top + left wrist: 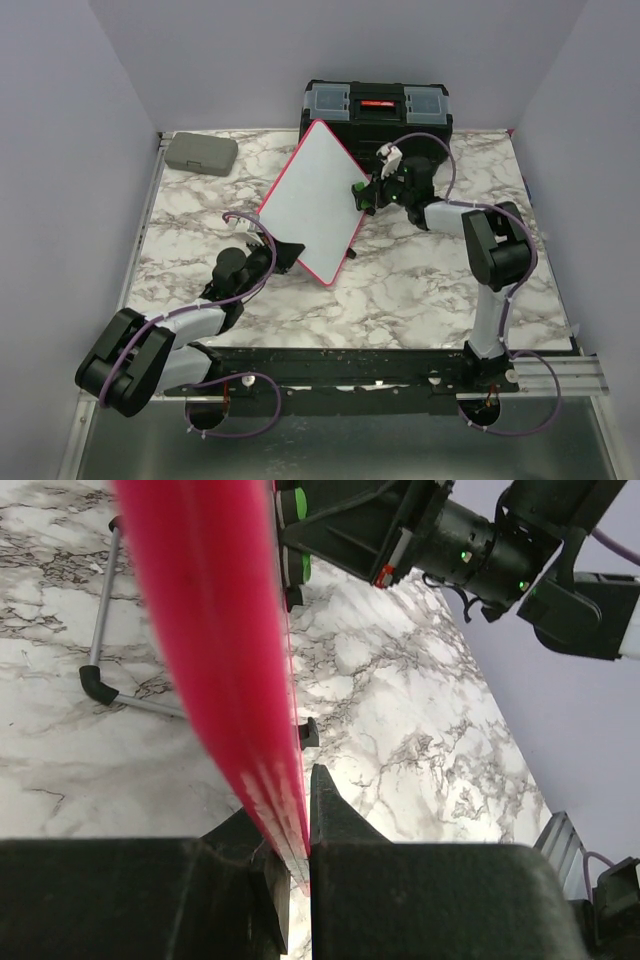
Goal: Erase the whiteboard
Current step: Erase the whiteboard at the whiteboard stand.
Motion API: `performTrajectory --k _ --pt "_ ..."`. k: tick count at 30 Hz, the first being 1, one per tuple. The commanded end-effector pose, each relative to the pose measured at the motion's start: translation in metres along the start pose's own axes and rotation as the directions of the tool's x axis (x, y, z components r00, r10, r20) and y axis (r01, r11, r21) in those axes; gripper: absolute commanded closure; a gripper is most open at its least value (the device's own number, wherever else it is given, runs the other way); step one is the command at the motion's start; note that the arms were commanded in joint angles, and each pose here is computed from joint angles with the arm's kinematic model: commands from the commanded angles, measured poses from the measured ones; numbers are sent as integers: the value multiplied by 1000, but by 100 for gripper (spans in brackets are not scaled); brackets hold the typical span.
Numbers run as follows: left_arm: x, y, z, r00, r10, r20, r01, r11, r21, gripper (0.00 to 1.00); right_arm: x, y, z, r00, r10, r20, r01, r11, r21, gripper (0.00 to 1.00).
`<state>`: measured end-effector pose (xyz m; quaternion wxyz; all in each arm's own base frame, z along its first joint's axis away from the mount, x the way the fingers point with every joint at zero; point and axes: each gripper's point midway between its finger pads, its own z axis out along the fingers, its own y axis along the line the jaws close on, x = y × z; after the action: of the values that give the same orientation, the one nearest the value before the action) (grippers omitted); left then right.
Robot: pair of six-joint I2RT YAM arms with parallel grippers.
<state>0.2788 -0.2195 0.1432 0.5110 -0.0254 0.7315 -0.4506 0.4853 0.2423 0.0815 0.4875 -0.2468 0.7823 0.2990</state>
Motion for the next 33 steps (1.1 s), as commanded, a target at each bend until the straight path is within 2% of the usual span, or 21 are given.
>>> performTrajectory --k 1,5,8,12,15,20,24,27,31,33 --pt "-9 -64 0 1000 2 -21 4 965 261 100 66 85 -4 985 83 -152 -110 977 -180 99" --pt "-10 -65 0 1000 0 -20 5 965 261 100 53 160 -22 990 99 -101 -129 925 -356 99" --pt "-11 -66 1 1000 3 -22 3 965 261 100 49 171 -27 981 170 -90 -191 916 -353 99" --pt "-11 -67 0 1000 5 -22 1 964 266 100 44 109 -16 965 260 -21 -261 959 -111 99" --pt "-11 -67 -1 1000 5 -23 1 964 265 100 40 45 -10 938 347 17 -347 935 72 99" --pt "-9 -65 -2 1000 10 -26 -3 965 261 100 28 -15 -4 934 349 84 -358 902 242 99" --pt "-9 -66 0 1000 6 -30 2 964 265 100 22 -45 5 934 339 110 -356 867 349 99" --pt "-9 -67 0 1000 3 -30 5 963 269 100 32 -60 7 933 349 87 -352 835 423 99" --pt "-8 -66 1 999 8 -33 1 964 267 100 61 -51 4 915 403 -2 -366 834 413 100" --pt "-7 -65 1 999 6 -35 3 964 268 100 76 -33 3 898 433 -74 -383 855 350 99"
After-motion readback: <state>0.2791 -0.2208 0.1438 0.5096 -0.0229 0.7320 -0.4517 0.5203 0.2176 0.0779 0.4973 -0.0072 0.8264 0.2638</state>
